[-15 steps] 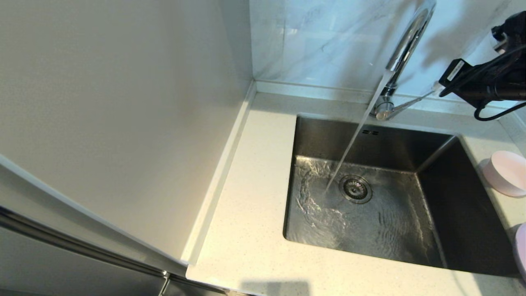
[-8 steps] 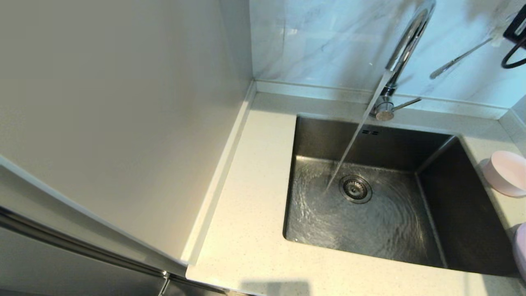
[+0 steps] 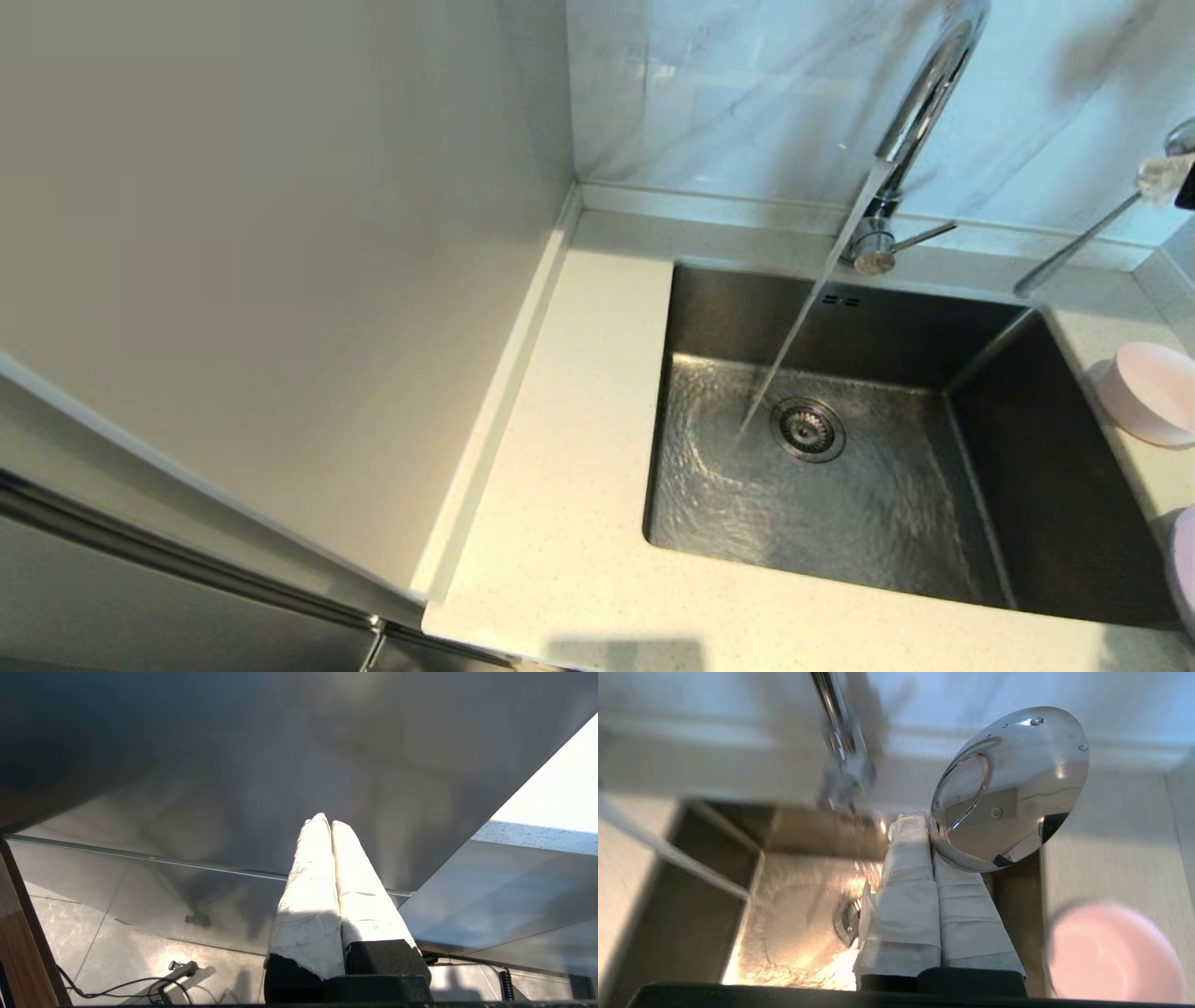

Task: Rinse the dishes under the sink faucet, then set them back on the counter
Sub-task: Place the spoon on the plate

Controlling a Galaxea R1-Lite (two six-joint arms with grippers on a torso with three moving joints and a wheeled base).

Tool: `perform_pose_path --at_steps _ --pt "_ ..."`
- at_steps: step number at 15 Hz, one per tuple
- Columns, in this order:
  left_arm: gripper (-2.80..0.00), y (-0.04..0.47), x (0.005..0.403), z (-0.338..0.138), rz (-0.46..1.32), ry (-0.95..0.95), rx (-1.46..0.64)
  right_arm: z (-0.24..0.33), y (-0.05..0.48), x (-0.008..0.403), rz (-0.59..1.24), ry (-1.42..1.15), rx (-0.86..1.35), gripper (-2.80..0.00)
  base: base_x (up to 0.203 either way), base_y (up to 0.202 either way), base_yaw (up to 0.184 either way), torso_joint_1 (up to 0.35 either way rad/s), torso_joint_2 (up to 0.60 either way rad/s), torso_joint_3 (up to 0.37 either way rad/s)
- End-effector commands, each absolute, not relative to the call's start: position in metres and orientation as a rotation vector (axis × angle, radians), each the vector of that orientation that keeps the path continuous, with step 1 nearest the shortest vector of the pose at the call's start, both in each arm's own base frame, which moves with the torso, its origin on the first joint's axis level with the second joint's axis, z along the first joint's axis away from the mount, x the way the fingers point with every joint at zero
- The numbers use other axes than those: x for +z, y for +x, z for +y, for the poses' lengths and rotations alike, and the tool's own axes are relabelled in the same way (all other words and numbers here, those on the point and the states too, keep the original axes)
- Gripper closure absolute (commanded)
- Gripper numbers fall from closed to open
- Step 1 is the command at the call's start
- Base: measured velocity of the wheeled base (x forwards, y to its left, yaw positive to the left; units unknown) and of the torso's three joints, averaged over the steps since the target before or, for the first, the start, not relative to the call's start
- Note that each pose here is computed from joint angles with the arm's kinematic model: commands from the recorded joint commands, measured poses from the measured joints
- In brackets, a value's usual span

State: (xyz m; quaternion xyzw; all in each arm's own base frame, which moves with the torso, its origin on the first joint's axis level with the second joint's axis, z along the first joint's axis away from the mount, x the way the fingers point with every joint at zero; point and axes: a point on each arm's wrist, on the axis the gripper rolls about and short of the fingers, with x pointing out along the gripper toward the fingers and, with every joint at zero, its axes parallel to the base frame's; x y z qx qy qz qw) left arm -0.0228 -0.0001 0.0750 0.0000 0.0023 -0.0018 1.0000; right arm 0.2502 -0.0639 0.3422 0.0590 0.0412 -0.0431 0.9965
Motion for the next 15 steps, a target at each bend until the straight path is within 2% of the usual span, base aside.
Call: perform_pose_path --at_steps 1,3,5,10,12,15 --pt "0.00 -0.023 0.075 0.000 0.005 0.000 -0.003 -0.062 0.232 0.343 0.088 0.097 -0.090 0.00 0.000 0.000 0.000 0.000 0.00 0.000" --pt "0.00 -0.023 0.075 0.000 0.005 0.000 -0.003 -0.058 0.204 0.382 0.036 -0.009 -0.095 0.00 0.000 0.000 0.000 0.000 0.00 0.000" --pt "0.00 -0.023 0.075 0.000 0.005 0.000 -0.003 -0.055 0.170 0.396 0.113 -0.243 -0.115 0.00 0.000 0.000 0.000 0.000 0.00 0.000" --pt "0.00 -0.023 0.075 0.000 0.005 0.000 -0.003 -0.068 0.154 0.363 0.389 -0.742 -0.090 0.00 0.000 0.000 0.000 0.000 0.00 0.000" --pt "0.00 -0.023 0.075 0.000 0.005 0.000 -0.005 -0.079 0.144 0.344 0.558 -0.914 -0.048 0.00 0.000 0.000 0.000 0.000 0.00 0.000" --pt "0.00 -0.023 0.075 0.000 0.005 0.000 -0.004 -0.083 0.132 0.303 0.843 -0.858 0.128 0.00 0.000 0.000 0.000 0.000 0.00 0.000"
